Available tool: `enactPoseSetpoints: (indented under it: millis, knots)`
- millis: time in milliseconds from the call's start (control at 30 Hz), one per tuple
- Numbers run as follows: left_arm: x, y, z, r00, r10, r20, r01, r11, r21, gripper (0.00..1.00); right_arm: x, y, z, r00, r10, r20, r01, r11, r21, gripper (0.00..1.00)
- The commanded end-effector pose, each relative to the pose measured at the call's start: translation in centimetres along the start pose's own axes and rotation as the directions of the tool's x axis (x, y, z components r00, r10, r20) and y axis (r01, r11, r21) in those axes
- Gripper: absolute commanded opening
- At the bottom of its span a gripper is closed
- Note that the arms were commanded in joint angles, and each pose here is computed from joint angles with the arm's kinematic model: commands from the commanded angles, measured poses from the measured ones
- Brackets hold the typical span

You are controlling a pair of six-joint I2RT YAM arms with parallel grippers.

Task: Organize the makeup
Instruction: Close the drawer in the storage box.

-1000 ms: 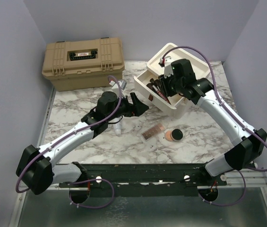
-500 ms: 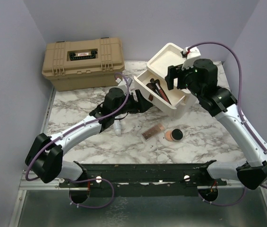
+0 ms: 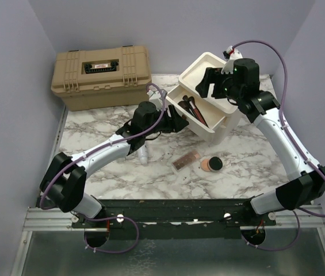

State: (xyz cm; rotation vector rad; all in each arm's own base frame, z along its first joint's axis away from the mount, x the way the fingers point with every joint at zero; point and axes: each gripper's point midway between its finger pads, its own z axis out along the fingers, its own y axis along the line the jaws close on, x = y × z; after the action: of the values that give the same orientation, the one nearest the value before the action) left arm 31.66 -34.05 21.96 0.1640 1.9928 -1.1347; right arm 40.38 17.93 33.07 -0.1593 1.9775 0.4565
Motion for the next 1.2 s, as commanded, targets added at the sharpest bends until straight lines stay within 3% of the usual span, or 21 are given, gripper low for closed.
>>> enactPoseSetpoints:
  millis: [0, 333, 467, 867, 1167]
  knots:
    - [-1.5, -0.9, 0.9, 0.999, 0.043, 0.034, -0.043, 0.999, 0.025, 0.58, 0.5, 1.5, 0.2, 0.999, 0.044, -0.029, -0.047, 0.994, -0.096, 0.85]
    - [-0.7, 0.4, 2.2, 0.998, 0.063, -0.006, -0.063, 0.998, -0.012, 0.47, 1.3, -0.3, 0.9, 0.999, -0.002, -0.051, 0.001, 1.000, -0.021, 0.88]
    - [-0.7, 0.0, 2.6, 0.998, 0.066, -0.015, -0.066, 0.998, 0.008, 0.44, 2.2, -1.4, 2.0, 0.994, 0.018, -0.104, -0.019, 1.000, -0.005, 0.94]
    - [-0.7, -0.3, 3.4, 0.998, 0.056, -0.027, -0.055, 0.998, 0.025, 0.33, 5.1, -0.2, 3.3, 0.981, 0.051, -0.189, -0.071, 0.992, -0.101, 0.92]
    - [-1.3, -0.7, 3.9, 0.998, 0.062, -0.017, -0.061, 0.997, 0.036, 0.33, 6.3, 0.0, 3.9, 0.972, 0.040, -0.232, -0.071, 0.989, -0.129, 0.91]
